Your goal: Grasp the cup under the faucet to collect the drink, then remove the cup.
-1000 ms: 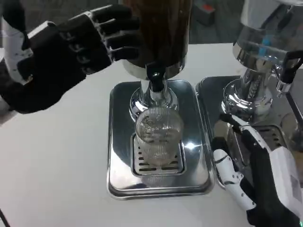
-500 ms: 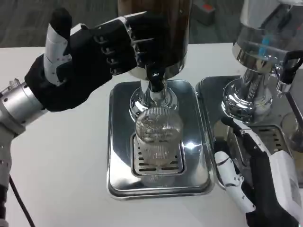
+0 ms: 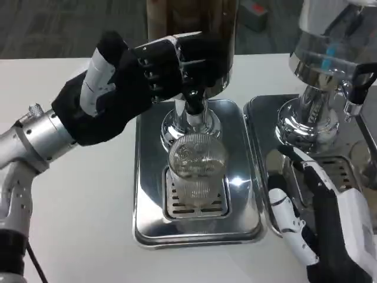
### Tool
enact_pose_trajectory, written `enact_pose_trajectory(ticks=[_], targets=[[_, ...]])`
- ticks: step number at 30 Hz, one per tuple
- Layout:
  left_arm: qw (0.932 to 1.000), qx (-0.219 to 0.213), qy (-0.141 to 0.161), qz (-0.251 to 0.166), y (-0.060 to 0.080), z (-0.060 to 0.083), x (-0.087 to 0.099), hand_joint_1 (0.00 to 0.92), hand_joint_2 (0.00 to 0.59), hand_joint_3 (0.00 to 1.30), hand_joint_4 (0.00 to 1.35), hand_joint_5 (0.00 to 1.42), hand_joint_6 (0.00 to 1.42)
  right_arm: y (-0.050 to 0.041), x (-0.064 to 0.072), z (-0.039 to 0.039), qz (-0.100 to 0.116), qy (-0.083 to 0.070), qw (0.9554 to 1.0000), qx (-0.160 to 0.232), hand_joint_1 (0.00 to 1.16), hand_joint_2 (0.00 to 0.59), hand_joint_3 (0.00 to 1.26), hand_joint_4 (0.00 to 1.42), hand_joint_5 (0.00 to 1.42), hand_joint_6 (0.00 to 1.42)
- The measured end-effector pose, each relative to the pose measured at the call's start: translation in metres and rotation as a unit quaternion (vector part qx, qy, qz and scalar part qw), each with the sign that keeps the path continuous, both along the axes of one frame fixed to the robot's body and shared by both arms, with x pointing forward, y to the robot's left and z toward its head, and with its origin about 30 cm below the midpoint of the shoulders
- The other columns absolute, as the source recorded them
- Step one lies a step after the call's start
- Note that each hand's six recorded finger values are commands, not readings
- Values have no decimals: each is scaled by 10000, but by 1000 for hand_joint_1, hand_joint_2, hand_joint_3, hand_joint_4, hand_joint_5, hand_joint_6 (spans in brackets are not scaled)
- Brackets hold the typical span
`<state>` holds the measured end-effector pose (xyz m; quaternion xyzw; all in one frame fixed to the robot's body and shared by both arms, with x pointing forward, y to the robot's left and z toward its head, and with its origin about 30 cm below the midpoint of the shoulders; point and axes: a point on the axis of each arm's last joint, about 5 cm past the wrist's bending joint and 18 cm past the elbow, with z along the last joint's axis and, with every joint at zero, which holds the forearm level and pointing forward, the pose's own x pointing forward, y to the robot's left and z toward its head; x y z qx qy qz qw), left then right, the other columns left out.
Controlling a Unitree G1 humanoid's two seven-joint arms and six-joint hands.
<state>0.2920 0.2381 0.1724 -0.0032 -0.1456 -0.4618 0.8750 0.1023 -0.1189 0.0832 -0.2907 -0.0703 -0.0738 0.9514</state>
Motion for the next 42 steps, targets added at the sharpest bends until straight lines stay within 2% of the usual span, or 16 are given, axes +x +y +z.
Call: enact_pose_trajectory(ticks=[12,29,42], targets=[[10000,-17,9,10,-28,-57,55,0,44,245,142,173,171,4,-8,-3,-67,-2,10000,53,0,340,231,187,207,247],[9987,401,-293,91,-40,-121,45,0,50,257,155,185,185,-5,19,-4,54,21,9999,123,0,327,208,184,219,263],[9970,484,-593,80,-63,-120,37,0,55,271,167,196,201,-11,7,-10,108,78,9999,107,1,340,200,185,220,263]])
